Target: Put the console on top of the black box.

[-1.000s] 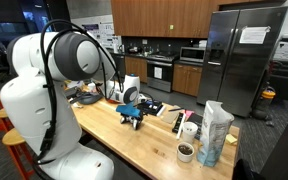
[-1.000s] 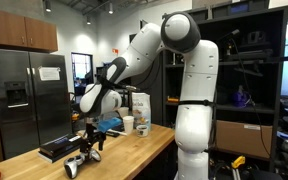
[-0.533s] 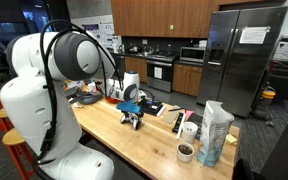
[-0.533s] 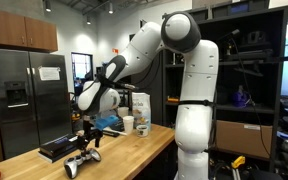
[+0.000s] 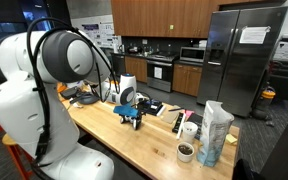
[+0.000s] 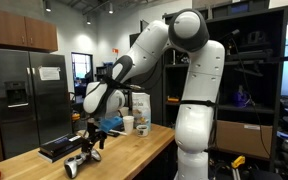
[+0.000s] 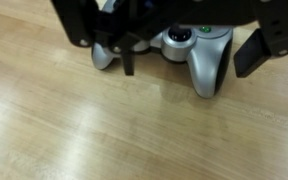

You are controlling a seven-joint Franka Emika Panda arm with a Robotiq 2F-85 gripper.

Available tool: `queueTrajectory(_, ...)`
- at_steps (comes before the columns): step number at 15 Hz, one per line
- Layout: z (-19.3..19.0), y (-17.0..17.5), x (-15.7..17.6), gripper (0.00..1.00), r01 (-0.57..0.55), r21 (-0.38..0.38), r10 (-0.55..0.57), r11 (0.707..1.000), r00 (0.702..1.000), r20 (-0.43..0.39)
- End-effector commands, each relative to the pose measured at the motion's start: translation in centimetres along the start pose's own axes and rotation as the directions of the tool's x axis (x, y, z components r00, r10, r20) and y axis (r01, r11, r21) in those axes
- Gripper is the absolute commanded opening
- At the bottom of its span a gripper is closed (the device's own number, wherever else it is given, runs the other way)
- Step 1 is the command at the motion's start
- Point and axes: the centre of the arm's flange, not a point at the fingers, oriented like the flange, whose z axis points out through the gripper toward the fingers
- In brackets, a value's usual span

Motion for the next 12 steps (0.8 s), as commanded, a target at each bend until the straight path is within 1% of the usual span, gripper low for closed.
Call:
queueTrajectory(1, -0.35, -0.17, -0.33, 1.0, 0.001, -0.009, -0.001, 1.0, 1.0, 0.025)
queueTrajectory(3, -1.1, -0.41, -0.41, 1.0, 0.001, -0.012, 0.0, 1.0, 1.0, 0.024)
queueTrajectory(8, -0.86, -0.79, -0.27, 1.0, 0.0, -0.005, 0.0, 1.0, 0.999, 0.042)
queueTrajectory(12, -0.27, -0.26, -0.3, 1.0, -0.009, -0.034, 0.01, 0.999, 1.0, 0.028)
